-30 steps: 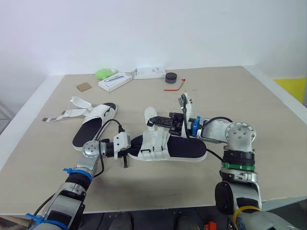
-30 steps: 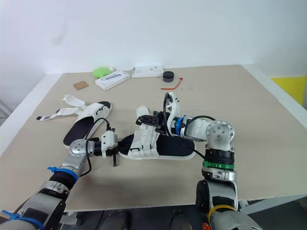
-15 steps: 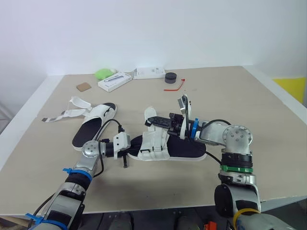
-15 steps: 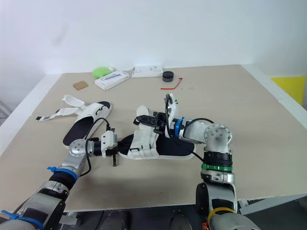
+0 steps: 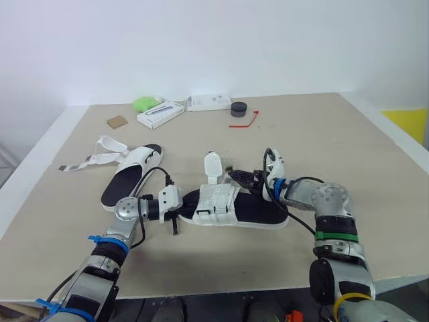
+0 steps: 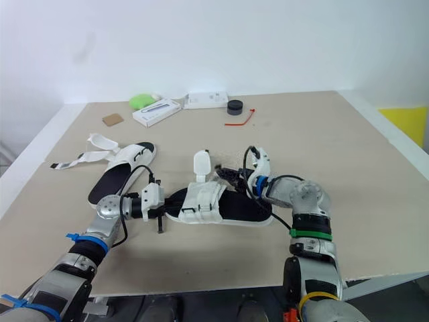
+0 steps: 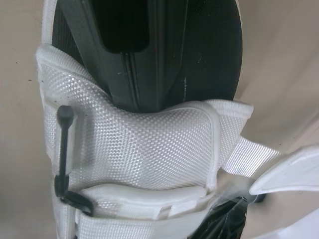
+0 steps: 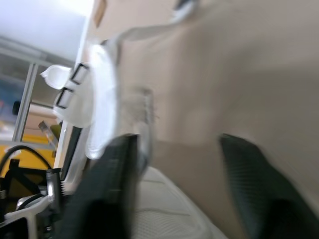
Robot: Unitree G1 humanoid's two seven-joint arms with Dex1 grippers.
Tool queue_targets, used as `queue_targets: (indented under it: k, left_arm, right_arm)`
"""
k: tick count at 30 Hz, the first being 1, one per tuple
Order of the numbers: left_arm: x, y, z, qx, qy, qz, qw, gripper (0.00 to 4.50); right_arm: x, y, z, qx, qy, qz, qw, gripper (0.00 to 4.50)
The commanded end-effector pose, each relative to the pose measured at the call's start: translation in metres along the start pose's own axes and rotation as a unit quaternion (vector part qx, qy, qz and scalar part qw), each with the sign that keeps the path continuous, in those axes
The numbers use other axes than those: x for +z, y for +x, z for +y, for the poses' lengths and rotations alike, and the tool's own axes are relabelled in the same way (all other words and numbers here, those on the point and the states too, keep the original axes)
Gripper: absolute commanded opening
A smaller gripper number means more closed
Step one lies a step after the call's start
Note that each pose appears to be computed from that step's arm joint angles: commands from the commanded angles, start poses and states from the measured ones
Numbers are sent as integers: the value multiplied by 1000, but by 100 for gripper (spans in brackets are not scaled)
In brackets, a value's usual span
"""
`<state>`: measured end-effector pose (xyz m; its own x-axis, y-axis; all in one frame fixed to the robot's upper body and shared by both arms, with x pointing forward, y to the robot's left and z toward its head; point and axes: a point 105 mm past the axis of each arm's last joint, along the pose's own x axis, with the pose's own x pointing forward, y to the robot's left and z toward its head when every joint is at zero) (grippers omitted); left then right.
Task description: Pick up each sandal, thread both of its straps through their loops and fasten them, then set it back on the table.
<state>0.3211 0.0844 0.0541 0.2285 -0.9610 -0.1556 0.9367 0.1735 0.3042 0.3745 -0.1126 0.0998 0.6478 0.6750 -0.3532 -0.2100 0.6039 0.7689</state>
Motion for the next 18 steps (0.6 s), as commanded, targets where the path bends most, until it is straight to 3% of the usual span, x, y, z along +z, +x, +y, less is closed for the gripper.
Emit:
queue_targets:
  k: [1, 5, 10, 12, 18]
  left_arm:
    - [-82, -10, -84, -107, -158, 144, 971, 0]
    - [-81, -10, -83, -109, -157, 144, 971, 0]
    - [-81, -9, -81, -109, -156, 144, 971, 0]
    - [-80, -9, -81, -110, -155, 145, 971, 0]
    - [-80, -8, -80, -109, -154, 143, 972, 0]
  right_arm:
    - [22, -4, 9, 12, 4, -33, 999, 448]
    - [53, -17, 25, 46, -7, -79, 996, 448]
    - [88, -44, 77, 122, -103, -102, 982, 448]
    - [88, -44, 91, 117, -155, -75, 978, 448]
    - [74, -20, 91, 53, -183, 35, 981, 448]
